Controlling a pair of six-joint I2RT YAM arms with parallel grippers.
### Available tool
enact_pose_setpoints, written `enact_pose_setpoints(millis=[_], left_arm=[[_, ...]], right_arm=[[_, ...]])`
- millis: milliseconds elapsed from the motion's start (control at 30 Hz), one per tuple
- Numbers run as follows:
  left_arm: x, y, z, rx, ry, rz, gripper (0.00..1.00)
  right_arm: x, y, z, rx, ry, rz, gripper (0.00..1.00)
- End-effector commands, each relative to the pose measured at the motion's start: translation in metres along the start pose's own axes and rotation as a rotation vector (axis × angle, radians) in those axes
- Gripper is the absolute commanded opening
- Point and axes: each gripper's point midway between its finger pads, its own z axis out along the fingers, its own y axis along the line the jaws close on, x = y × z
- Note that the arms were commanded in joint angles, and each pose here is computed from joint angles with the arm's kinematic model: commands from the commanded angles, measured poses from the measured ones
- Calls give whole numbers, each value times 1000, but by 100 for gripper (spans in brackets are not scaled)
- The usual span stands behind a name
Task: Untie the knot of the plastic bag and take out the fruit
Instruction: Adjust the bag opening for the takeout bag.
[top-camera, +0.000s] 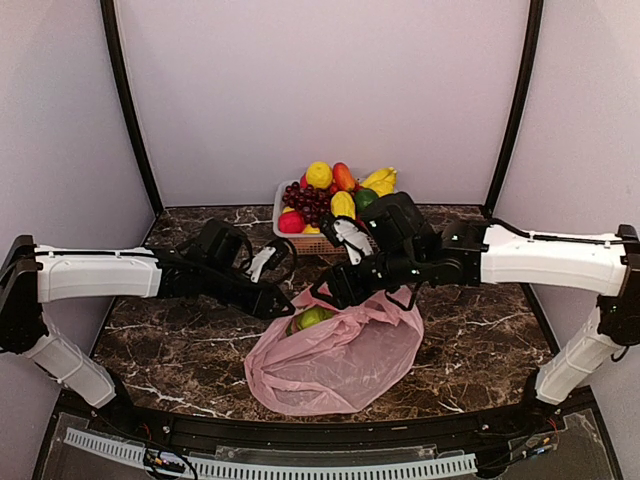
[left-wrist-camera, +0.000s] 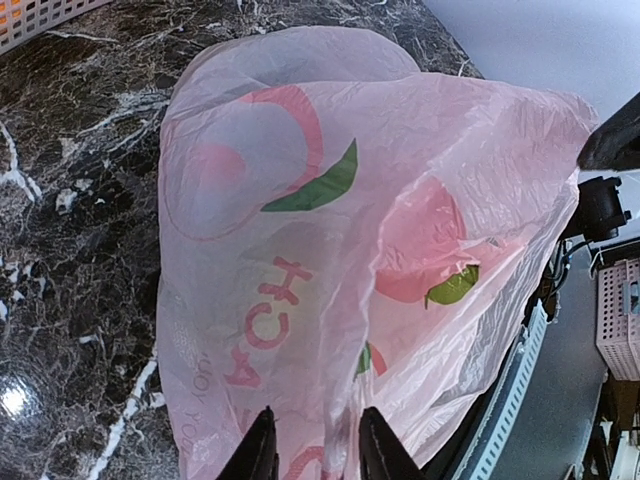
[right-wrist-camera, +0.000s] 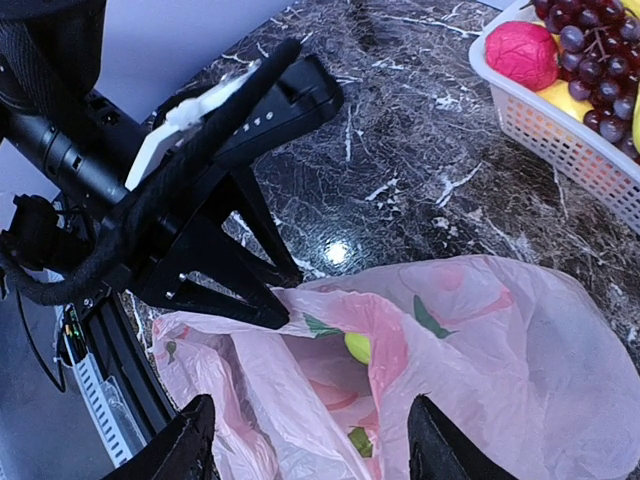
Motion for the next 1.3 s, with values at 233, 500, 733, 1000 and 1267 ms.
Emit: enact_pose_setpoints(millis=[233,500,733,1000,1267], left_arm=[[-8,-2,-1,-9,-31,0,6],[-10,0,-5,-23,-50,0,1],[-17,8,-11,-77,-109,-21,1],[-20,9,-13,-82,-136,-34,1],[-16,3,-11,-40,-119,-30,1]], right_arm=[[20,0,53,47,47,11,48],[59,-19,74,120,153,40,39],[124,-39,69,184,308,78,36],[139,-47,65,214,330,90,34],[83,-27,57,166,217,65,40]])
